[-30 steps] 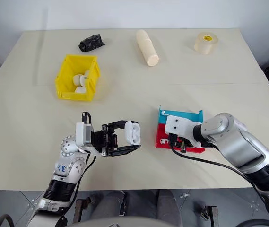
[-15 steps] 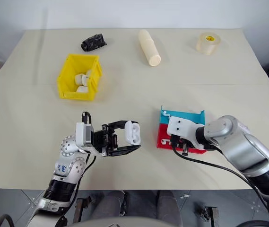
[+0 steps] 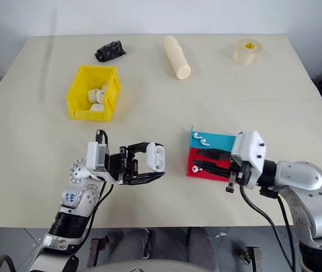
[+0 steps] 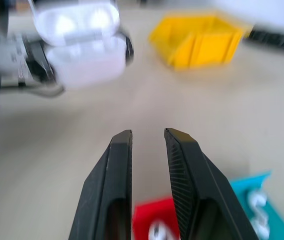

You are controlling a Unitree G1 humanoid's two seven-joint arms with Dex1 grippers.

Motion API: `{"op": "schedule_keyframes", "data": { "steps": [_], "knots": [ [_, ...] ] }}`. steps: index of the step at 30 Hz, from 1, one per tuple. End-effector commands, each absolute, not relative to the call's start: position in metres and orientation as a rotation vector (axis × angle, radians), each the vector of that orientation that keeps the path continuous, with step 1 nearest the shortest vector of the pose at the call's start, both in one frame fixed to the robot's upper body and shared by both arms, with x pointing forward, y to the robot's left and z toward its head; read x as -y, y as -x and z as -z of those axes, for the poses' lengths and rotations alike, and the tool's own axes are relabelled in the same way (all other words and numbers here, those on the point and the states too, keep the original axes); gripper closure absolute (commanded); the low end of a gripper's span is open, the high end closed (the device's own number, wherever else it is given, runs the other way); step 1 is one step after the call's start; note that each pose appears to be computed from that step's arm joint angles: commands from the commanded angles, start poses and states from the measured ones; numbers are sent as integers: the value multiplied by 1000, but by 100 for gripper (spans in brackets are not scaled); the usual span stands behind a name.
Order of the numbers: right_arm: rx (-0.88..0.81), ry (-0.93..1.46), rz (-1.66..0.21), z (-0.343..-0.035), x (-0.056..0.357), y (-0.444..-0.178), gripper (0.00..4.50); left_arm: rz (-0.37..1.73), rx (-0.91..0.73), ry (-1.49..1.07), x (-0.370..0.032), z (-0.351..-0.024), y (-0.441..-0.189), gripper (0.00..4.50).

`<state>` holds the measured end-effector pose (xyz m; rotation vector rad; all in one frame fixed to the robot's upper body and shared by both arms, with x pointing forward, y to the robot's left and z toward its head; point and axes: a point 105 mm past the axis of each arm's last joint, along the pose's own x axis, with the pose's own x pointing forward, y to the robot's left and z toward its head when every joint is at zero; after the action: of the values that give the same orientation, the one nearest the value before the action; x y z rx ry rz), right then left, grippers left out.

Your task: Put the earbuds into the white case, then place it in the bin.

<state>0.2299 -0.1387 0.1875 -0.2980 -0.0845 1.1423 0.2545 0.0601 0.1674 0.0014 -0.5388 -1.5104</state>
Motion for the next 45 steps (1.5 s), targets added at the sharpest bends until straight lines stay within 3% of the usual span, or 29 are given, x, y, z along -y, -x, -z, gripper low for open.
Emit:
{"op": "schedule_keyframes", "data": {
  "steps": [1,7,17,18,32,35,43,45],
  "knots": [
    [67,426,-1171,-181,139,-222,346,1518,563,-8,-64,-174,-254,170],
    [-99,486,-1202,-171,146,-230,346,1521,554,-26,-66,-173,-254,170],
    [-170,736,-1344,-156,134,-248,9,1478,540,-42,-71,-171,-251,170],
    [-172,756,-1359,-154,134,-249,4,1477,540,-42,-70,-171,-250,170],
    [-299,940,-1395,-142,140,-280,4,1448,541,-42,-68,-170,-252,170],
    [-330,973,-1400,-145,140,-283,60,1444,541,-40,-68,-169,-252,170],
    [-339,1051,-1411,-149,133,-288,325,1433,546,-35,-65,-169,-253,170],
    [-345,1082,-1424,-148,132,-288,325,1431,546,-35,-65,-168,-253,170]
  ]
}}
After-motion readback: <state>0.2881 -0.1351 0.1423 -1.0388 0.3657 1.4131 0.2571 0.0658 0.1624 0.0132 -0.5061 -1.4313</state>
